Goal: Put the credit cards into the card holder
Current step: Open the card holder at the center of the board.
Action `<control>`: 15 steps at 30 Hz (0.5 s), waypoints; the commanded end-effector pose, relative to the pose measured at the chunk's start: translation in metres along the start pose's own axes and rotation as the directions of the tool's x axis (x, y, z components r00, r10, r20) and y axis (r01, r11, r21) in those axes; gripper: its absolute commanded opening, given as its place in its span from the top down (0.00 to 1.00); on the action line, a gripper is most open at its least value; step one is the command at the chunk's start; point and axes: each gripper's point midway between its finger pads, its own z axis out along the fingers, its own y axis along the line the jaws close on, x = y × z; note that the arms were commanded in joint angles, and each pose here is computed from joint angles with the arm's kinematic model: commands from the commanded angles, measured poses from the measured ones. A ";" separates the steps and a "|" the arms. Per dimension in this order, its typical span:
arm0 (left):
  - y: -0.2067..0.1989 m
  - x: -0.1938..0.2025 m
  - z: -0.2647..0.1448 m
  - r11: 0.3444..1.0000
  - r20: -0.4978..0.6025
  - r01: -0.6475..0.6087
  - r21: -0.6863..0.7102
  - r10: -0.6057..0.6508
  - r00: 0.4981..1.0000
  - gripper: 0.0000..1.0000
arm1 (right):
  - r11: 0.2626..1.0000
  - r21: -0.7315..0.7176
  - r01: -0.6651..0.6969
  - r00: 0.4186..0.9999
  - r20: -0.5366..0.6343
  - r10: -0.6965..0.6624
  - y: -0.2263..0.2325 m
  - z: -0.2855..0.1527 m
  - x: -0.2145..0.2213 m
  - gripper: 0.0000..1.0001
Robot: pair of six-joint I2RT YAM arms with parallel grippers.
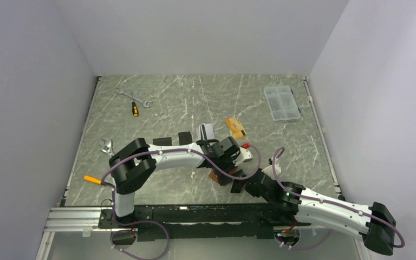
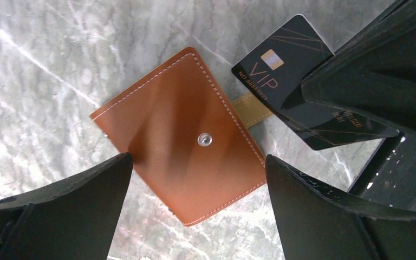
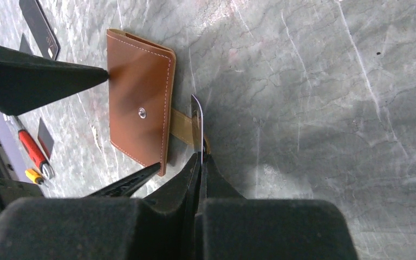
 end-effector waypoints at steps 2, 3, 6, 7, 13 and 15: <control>-0.005 -0.005 0.017 1.000 0.006 -0.007 -0.022 0.007 1.000 0.01 | 0.993 0.116 0.024 0.999 0.024 -0.027 -0.042 0.005 -0.001 1.00; -0.004 -0.003 0.020 1.000 -0.003 -0.014 -0.028 0.013 1.000 0.01 | 0.993 0.117 0.018 0.999 0.025 -0.021 -0.043 0.006 -0.001 1.00; -0.001 0.001 0.024 0.999 -0.011 -0.027 -0.038 0.027 1.000 0.01 | 0.993 0.120 0.008 1.000 0.028 -0.012 -0.046 0.005 -0.001 1.00; -0.001 0.000 0.025 0.999 -0.011 -0.032 -0.038 0.031 0.999 0.01 | 0.993 0.121 0.007 1.000 0.030 -0.011 -0.047 0.005 -0.001 1.00; -0.007 -0.004 0.023 0.999 -0.006 -0.044 -0.030 0.044 0.999 0.01 | 0.991 0.130 -0.002 1.000 0.027 -0.002 -0.049 0.006 0.000 1.00; -0.012 -0.005 0.022 0.998 -0.005 -0.049 -0.026 0.049 0.999 0.01 | 0.990 0.138 -0.005 1.000 0.028 0.001 -0.051 0.007 0.000 1.00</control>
